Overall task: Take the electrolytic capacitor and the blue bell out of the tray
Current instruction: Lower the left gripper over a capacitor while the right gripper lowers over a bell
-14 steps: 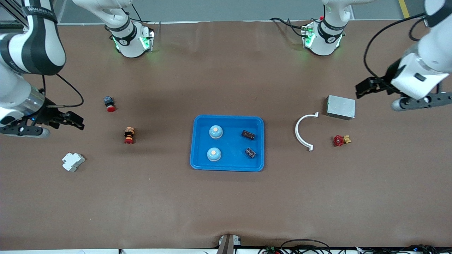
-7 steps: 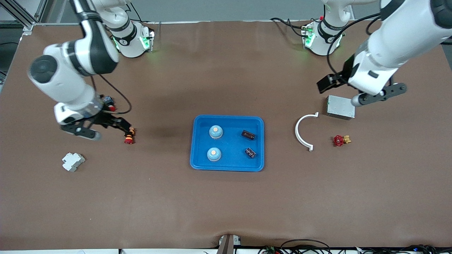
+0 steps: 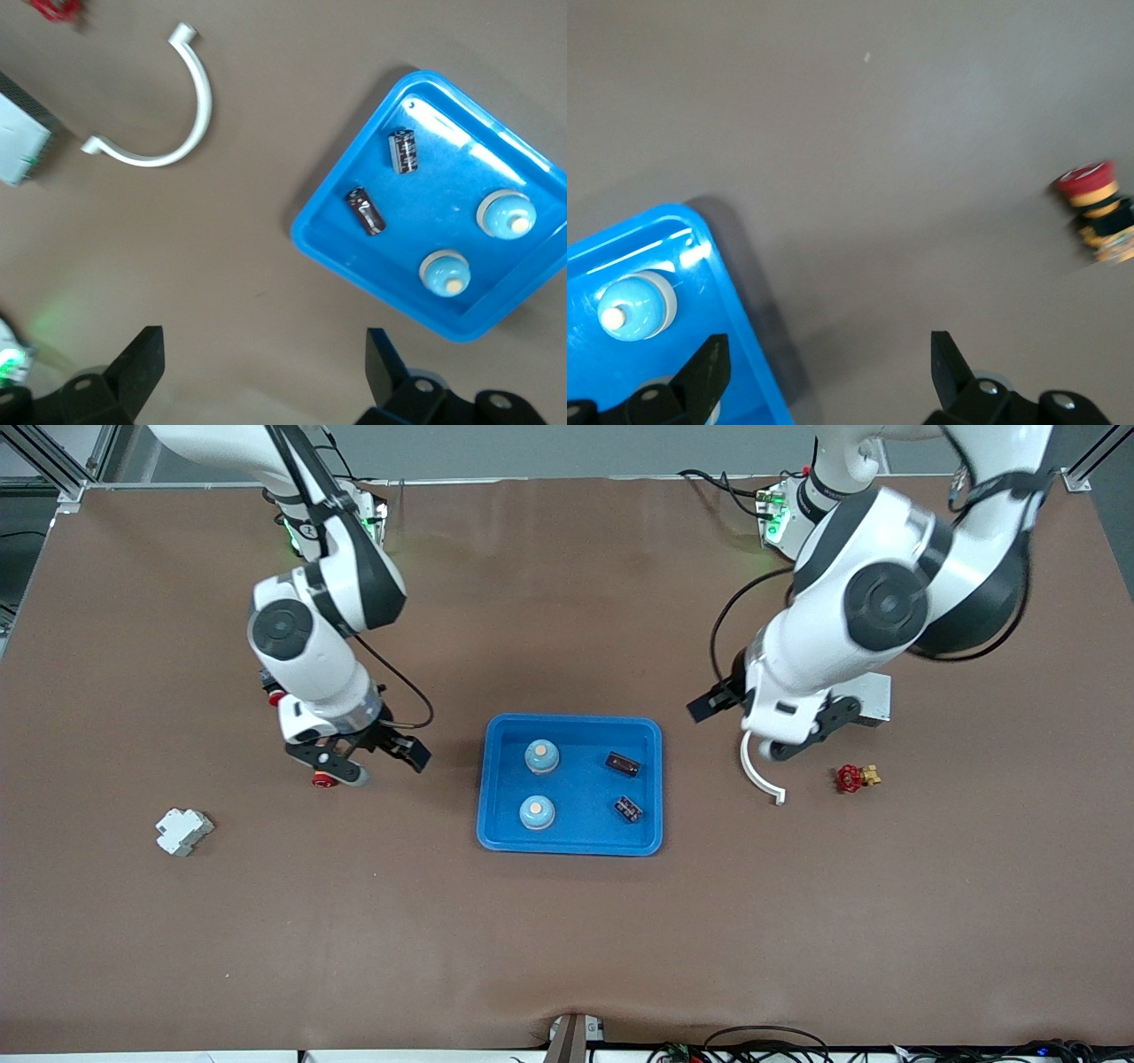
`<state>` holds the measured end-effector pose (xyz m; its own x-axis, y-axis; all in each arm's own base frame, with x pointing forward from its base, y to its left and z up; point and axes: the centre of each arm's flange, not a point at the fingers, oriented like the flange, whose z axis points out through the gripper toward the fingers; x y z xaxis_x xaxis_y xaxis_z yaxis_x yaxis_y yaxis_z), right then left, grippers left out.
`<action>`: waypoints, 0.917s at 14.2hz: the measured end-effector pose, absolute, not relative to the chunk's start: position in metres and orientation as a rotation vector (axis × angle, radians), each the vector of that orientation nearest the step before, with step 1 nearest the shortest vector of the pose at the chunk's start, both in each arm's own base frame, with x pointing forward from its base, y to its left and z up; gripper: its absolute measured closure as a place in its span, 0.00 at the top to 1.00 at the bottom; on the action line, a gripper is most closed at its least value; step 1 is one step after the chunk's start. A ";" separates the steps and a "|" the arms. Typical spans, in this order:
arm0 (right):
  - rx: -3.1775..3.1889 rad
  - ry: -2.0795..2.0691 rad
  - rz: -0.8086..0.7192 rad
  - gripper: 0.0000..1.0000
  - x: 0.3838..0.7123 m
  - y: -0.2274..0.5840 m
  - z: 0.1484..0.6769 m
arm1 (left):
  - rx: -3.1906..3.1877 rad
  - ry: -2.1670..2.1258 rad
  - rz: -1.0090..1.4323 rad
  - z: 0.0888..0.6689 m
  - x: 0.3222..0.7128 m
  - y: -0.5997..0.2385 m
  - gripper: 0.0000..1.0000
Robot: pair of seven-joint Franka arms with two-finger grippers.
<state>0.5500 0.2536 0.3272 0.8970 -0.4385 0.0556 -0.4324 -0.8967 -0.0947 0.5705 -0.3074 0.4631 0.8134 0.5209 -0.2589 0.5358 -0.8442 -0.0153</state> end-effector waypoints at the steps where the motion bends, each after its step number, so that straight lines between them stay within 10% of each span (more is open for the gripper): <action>1: -2.980 0.702 -0.105 1.00 0.545 0.269 0.317 | 2.899 0.923 -0.390 0.442 0.579 -0.315 1.00; 13: -2.968 0.793 -0.050 1.00 0.516 0.437 0.228 | 2.618 1.418 -0.254 0.302 0.611 -0.374 1.00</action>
<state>0.5157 0.4370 0.2279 0.8665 -0.4990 0.0137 -0.4967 -0.8646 -0.0756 0.6114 -0.3736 0.3017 0.5380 0.8135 -0.2206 0.8395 -0.5407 0.0532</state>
